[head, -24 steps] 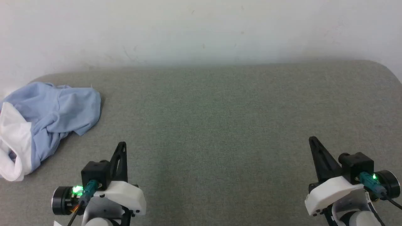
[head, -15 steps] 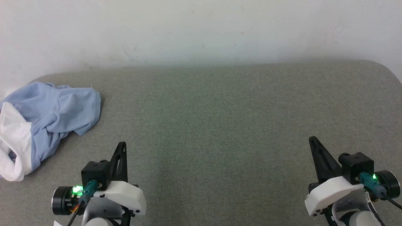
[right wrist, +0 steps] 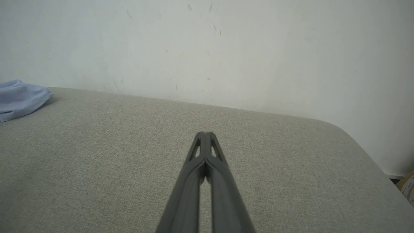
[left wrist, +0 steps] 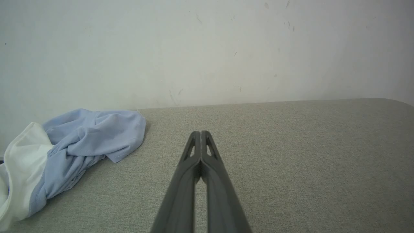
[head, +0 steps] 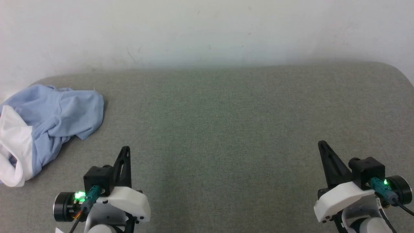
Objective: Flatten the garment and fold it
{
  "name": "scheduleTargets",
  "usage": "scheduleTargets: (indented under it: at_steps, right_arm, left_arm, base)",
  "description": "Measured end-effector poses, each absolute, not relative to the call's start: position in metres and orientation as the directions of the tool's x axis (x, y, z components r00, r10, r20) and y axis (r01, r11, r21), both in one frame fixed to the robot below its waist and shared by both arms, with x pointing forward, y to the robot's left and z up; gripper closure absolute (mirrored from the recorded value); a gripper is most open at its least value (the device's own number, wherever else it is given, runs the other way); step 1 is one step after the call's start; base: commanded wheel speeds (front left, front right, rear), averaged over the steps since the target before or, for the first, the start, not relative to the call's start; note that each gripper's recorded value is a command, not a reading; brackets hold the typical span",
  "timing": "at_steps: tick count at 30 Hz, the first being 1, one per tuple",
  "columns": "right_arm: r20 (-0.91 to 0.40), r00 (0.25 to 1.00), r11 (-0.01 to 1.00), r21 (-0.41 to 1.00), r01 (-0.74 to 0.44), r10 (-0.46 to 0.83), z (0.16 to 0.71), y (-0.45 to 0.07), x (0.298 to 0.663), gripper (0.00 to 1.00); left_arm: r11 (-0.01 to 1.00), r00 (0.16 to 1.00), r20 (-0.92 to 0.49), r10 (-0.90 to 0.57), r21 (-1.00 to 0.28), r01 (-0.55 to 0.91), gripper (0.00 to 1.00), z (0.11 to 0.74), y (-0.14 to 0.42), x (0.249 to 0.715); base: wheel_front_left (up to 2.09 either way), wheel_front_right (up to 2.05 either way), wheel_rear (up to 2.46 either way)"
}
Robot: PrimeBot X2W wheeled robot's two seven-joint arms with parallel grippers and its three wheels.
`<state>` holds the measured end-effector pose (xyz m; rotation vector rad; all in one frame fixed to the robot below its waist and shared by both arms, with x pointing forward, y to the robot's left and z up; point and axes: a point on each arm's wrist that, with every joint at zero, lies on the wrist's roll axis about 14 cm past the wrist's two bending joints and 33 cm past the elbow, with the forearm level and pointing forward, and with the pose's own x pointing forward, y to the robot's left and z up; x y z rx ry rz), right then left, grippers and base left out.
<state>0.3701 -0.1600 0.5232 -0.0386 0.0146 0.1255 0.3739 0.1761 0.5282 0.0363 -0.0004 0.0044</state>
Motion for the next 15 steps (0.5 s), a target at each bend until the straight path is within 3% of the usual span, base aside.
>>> scheduleTargets:
  at_steps: [12, 13, 15]
  right_arm:
    - [-0.017, 0.992, 0.991, -0.038, -0.125, 0.125, 0.5232, -0.1600, 0.3701, 1.00]
    - [-0.017, 0.992, 0.991, -0.038, -0.126, 0.125, 0.5232, -0.1600, 0.3701, 0.00]
    - [-0.018, 0.992, 0.992, -0.037, -0.124, 0.124, 0.5227, -0.1601, 0.3701, 0.00]
  left_arm:
    - [0.999, 1.000, 0.001, 0.004, 0.036, -0.004, 1.00, 0.5282, 0.1761, 0.3739]
    - [0.999, 1.000, 0.001, 0.004, 0.036, -0.004, 0.00, 0.5282, 0.1761, 0.3739]
    - [0.999, 1.000, 0.000, 0.004, 0.035, -0.004, 0.00, 0.5279, 0.1756, 0.3739]
  base:
    - [0.00, 0.00, 0.00]
    - [0.00, 0.00, 0.00]
    - [0.00, 0.00, 0.00]
